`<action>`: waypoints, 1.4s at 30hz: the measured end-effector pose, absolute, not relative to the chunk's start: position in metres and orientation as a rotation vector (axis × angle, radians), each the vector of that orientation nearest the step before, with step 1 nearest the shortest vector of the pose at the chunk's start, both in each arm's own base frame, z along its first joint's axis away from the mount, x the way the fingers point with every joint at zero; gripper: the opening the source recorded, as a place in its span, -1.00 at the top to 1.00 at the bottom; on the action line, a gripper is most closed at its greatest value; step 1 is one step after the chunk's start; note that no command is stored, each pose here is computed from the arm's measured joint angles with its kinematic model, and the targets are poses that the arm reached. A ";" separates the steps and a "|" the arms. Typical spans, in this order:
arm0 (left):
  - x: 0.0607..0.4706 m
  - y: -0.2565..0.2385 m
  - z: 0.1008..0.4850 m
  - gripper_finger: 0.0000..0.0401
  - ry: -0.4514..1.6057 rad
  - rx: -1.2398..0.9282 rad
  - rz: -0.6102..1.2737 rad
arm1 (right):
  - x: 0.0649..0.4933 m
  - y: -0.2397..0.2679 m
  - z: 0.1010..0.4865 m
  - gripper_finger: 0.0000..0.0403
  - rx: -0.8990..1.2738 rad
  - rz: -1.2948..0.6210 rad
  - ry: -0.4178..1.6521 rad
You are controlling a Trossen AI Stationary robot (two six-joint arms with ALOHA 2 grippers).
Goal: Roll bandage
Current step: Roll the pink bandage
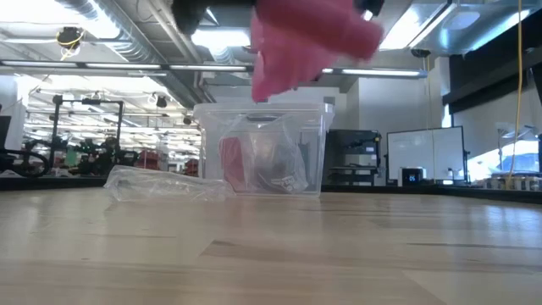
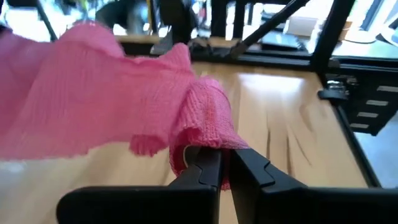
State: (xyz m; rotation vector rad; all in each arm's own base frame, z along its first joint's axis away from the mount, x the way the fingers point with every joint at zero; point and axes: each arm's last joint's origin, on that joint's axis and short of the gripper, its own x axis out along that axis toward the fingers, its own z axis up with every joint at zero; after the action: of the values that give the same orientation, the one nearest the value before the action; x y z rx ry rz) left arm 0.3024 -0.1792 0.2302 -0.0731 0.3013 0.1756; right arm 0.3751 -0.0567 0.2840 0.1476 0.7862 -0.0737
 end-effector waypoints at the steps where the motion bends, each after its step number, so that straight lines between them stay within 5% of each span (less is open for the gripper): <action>1: 0.304 -0.180 0.225 0.97 0.311 -0.092 0.183 | 0.377 -0.056 0.280 -0.73 0.163 -0.041 0.799; 9: 0.309 -0.184 0.208 0.94 0.364 -0.186 0.149 | 0.377 -0.053 0.270 -0.68 0.249 0.031 0.884; 24: 0.311 -0.185 0.210 0.94 0.338 -0.183 0.137 | 0.320 -0.038 0.377 -0.66 0.092 -0.004 0.779; 31: 0.312 -0.184 0.211 0.94 0.336 -0.180 0.138 | 0.319 -0.039 0.375 -0.66 0.101 -0.013 0.788; 42: 0.312 -0.183 0.211 0.94 0.338 -0.162 0.136 | 0.311 -0.028 0.370 -0.66 0.311 0.271 0.885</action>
State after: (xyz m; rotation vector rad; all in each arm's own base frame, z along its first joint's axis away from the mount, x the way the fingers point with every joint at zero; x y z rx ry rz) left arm 0.3121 -0.1834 0.2105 -0.1622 0.3380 0.1362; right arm 0.3108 -0.0278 0.3698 0.3106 0.8847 0.2715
